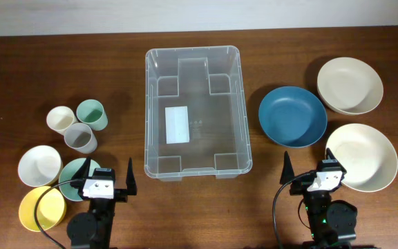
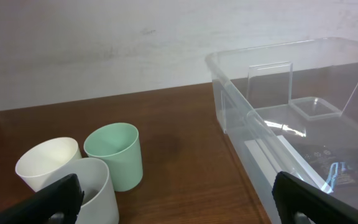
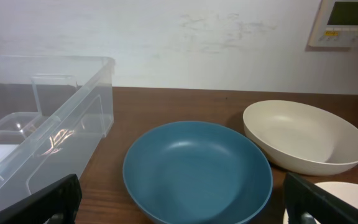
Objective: Pack container
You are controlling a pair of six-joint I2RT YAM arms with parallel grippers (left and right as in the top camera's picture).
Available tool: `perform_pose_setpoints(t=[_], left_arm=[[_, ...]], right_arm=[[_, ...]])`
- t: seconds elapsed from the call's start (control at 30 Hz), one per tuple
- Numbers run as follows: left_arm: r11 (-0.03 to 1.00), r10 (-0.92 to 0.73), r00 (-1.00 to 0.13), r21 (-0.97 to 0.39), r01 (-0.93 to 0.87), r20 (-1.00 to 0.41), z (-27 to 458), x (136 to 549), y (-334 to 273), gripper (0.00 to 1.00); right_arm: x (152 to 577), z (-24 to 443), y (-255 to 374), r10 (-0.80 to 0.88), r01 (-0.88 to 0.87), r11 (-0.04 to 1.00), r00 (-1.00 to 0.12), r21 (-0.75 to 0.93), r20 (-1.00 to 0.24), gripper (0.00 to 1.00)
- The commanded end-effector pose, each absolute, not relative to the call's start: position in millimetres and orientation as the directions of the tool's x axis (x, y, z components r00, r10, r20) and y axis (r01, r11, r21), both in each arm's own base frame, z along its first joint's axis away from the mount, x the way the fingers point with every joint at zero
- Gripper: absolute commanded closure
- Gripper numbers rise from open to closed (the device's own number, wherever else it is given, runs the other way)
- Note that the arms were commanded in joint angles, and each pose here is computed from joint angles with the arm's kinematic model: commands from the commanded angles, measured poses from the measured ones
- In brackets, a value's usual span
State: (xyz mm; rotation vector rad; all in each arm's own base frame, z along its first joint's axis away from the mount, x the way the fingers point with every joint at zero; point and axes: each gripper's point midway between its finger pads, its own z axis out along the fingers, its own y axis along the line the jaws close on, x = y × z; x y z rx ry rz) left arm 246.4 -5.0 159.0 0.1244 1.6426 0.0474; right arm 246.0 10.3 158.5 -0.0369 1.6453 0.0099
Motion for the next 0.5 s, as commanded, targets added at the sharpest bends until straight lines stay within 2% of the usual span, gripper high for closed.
perform_pose_setpoints(t=[0.0, 0.2, 0.33, 0.47], left_arm=[[0.994, 0.087, -0.051, 0.084, 0.064, -0.995, 162, 246, -8, 0.00], [0.995, -0.076, -0.061, -0.079, 0.054, -0.995, 176, 244, -8, 0.00], [0.995, -0.087, -0.036, -0.089, 0.044, -0.996, 210, 240, -6, 0.00], [0.996, -0.090, -0.102, -0.088, -0.027, -0.991, 245, 241, 5, 0.00]], right_arm=[[246, 155, 13, -0.024, -0.046, 0.999, -0.080, -0.021, -0.997, 0.01], [244, 160, 11, -0.030, -0.035, 0.999, -0.147, -0.025, -0.989, 0.01], [246, 165, 3, -0.012, 0.015, 1.000, -0.251, -0.016, -0.968, 0.01], [264, 187, -6, -0.002, 0.061, 0.998, -0.373, -0.026, -0.928, 0.01]])
